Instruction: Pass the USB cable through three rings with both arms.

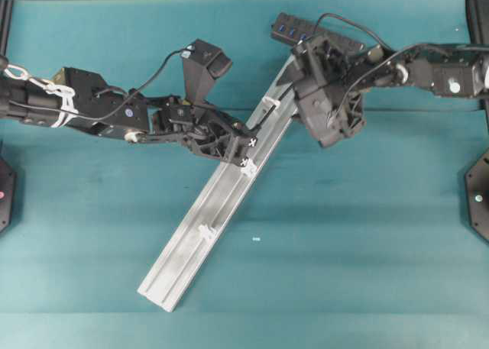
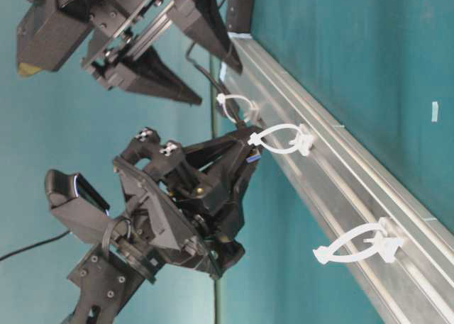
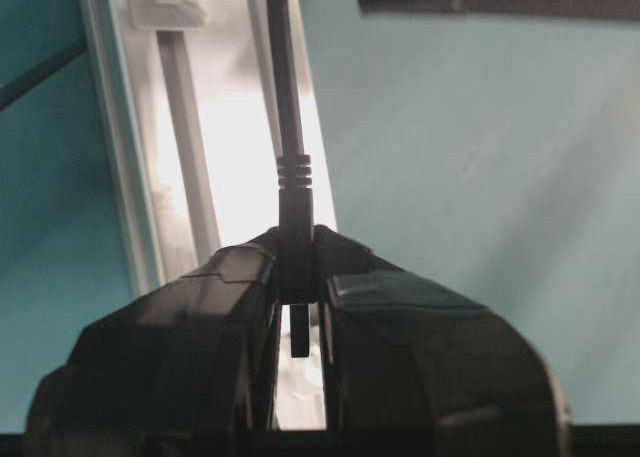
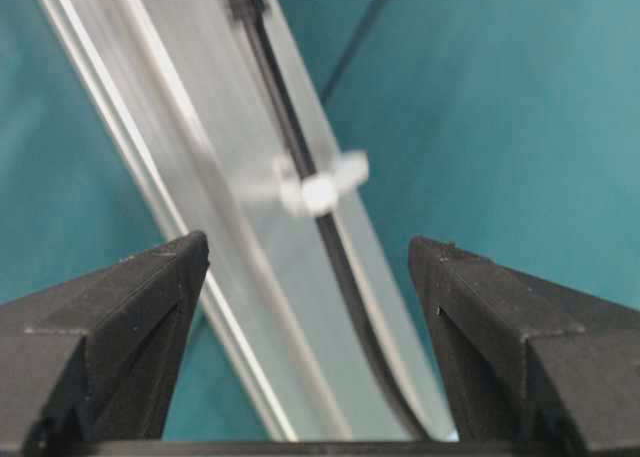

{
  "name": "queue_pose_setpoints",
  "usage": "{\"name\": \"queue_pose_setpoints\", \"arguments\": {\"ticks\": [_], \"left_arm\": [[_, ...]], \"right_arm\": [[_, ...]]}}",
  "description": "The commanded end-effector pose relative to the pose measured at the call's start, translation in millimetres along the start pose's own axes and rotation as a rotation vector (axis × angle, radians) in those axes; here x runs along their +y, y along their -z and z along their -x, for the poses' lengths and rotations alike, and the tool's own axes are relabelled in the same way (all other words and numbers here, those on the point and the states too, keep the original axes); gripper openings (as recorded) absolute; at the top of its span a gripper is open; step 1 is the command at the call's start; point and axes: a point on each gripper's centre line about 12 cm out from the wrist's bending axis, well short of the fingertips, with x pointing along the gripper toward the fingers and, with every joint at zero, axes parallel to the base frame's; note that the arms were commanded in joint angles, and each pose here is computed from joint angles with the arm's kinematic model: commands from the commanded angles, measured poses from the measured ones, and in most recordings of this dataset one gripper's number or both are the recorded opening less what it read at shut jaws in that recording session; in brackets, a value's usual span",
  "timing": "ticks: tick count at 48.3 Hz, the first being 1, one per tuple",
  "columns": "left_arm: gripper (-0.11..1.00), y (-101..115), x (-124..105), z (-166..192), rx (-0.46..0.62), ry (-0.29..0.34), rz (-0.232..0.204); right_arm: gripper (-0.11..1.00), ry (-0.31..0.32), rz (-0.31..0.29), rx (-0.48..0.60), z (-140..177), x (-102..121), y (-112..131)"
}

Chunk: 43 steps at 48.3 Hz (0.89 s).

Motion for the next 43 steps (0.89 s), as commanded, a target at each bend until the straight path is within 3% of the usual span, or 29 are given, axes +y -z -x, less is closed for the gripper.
{"name": "queue_pose_setpoints", "arguments": {"ticks": [1, 11, 33, 43], "left_arm": [[0.08, -8, -12, 7, -0.026, 0.035, 0.001], [0.08, -12, -15, 8, -0.035, 0.043, 0.026], [0.08, -12, -15, 8, -0.035, 0.043, 0.026], [0.08, -11, -16, 8, -0.034, 0.044, 0.027]], "right_arm": [[0.85, 0.015, 0.003, -0.017, -2, -4, -9], [0.85, 0.021, 0.020, -0.036, -5, -8, -21], [0.83, -0.006, 0.053, -0.042, -19, 5, -31], [0.65, -0.015, 0.057, -0.041, -23, 4, -32]]}}
